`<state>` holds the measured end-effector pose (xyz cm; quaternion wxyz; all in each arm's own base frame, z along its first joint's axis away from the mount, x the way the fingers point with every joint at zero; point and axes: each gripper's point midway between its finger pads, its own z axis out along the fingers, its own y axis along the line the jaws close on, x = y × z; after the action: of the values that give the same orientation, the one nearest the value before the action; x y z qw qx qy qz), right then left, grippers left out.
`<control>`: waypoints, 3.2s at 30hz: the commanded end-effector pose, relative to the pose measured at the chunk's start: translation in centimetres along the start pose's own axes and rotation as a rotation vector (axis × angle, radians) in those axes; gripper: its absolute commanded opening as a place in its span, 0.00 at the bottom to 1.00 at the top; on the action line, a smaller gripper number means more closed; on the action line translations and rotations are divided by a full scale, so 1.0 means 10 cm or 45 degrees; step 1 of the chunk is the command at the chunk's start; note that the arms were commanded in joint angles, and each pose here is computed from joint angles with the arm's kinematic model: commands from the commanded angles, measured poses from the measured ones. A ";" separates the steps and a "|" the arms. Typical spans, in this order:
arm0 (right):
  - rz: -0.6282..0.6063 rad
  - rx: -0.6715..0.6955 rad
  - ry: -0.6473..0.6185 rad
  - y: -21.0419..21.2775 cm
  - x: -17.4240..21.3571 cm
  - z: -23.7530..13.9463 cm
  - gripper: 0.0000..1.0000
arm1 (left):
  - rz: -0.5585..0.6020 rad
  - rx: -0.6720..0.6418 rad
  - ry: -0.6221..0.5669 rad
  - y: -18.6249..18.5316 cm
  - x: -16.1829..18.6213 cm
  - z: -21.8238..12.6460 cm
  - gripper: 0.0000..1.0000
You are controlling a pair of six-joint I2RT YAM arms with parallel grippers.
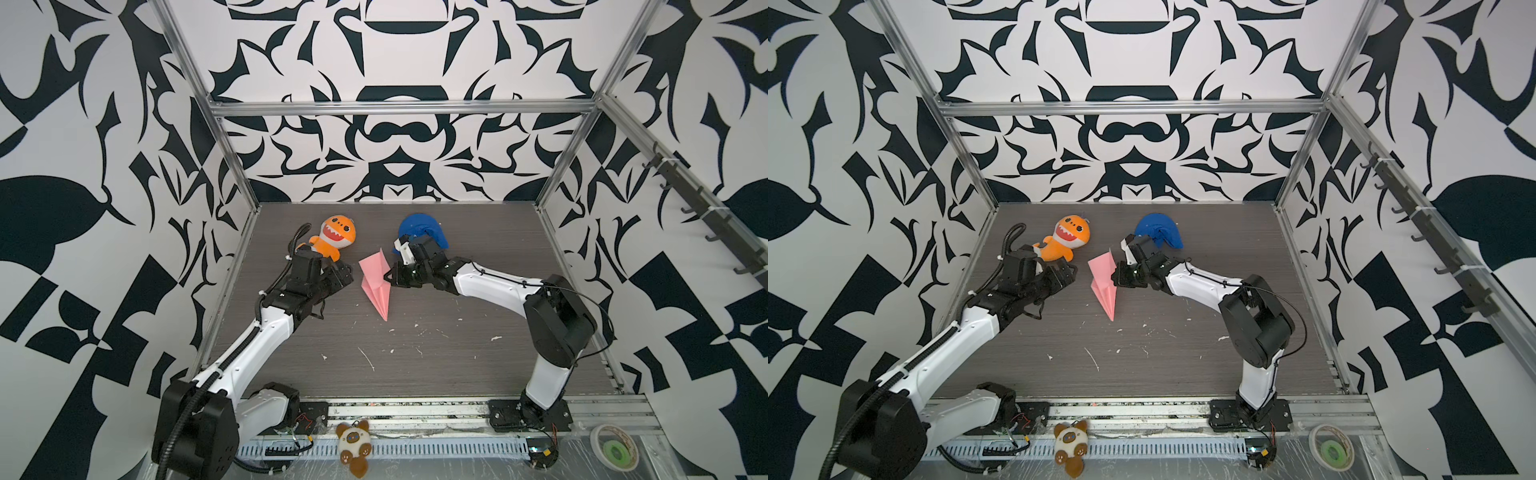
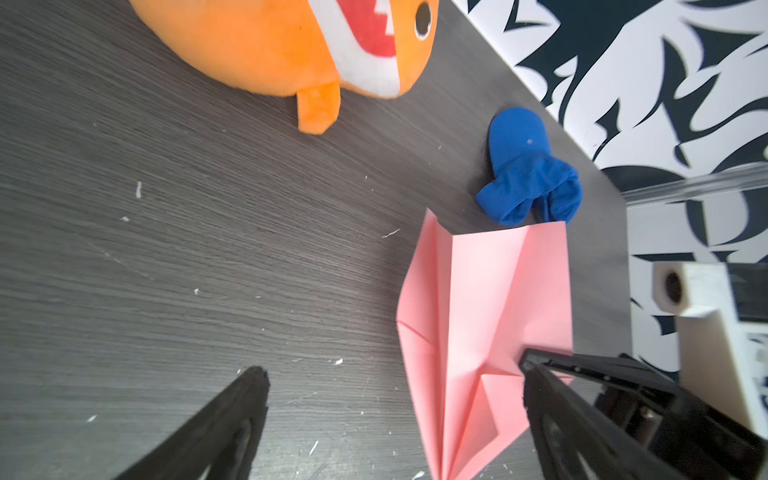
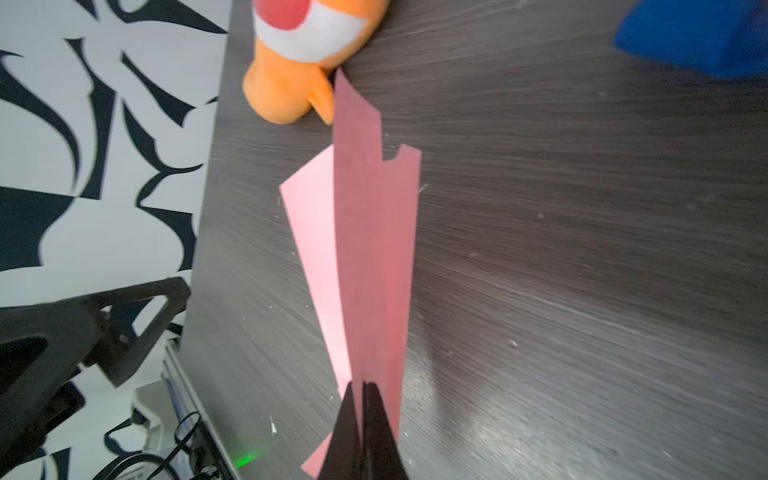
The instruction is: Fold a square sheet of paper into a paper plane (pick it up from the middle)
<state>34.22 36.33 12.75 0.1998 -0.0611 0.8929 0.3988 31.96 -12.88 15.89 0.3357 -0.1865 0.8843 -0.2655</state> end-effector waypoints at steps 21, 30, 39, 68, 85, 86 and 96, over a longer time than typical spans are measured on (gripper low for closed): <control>0.209 -0.108 0.036 -0.53 0.24 0.20 0.10 | 0.020 0.133 0.318 -0.55 0.84 0.51 0.72; 0.200 -0.175 0.059 -0.44 0.26 0.19 0.11 | 0.076 -0.104 0.347 -0.38 1.06 0.76 0.56; 0.227 -0.183 0.090 -0.48 0.32 0.26 0.12 | 0.118 -0.201 0.426 -0.19 1.25 0.92 0.52; 0.268 -0.043 0.142 -0.69 0.39 0.33 0.13 | 0.497 -0.296 0.534 -0.07 1.54 0.94 0.50; 0.263 -0.046 0.146 -0.67 0.37 0.33 0.17 | 0.489 -0.445 0.474 0.07 1.46 0.93 0.29; 0.260 -0.048 0.147 -0.66 0.37 0.32 0.19 | 0.489 -0.449 0.478 0.07 1.47 0.94 0.28; 0.207 0.078 0.005 -0.75 0.17 0.01 0.46 | 0.487 -0.454 0.441 -0.02 1.35 0.87 0.16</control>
<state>33.36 33.01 4.06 0.1109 0.0144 0.9077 0.4045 28.34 -23.30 2.65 0.1783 -0.0177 0.9809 -0.0760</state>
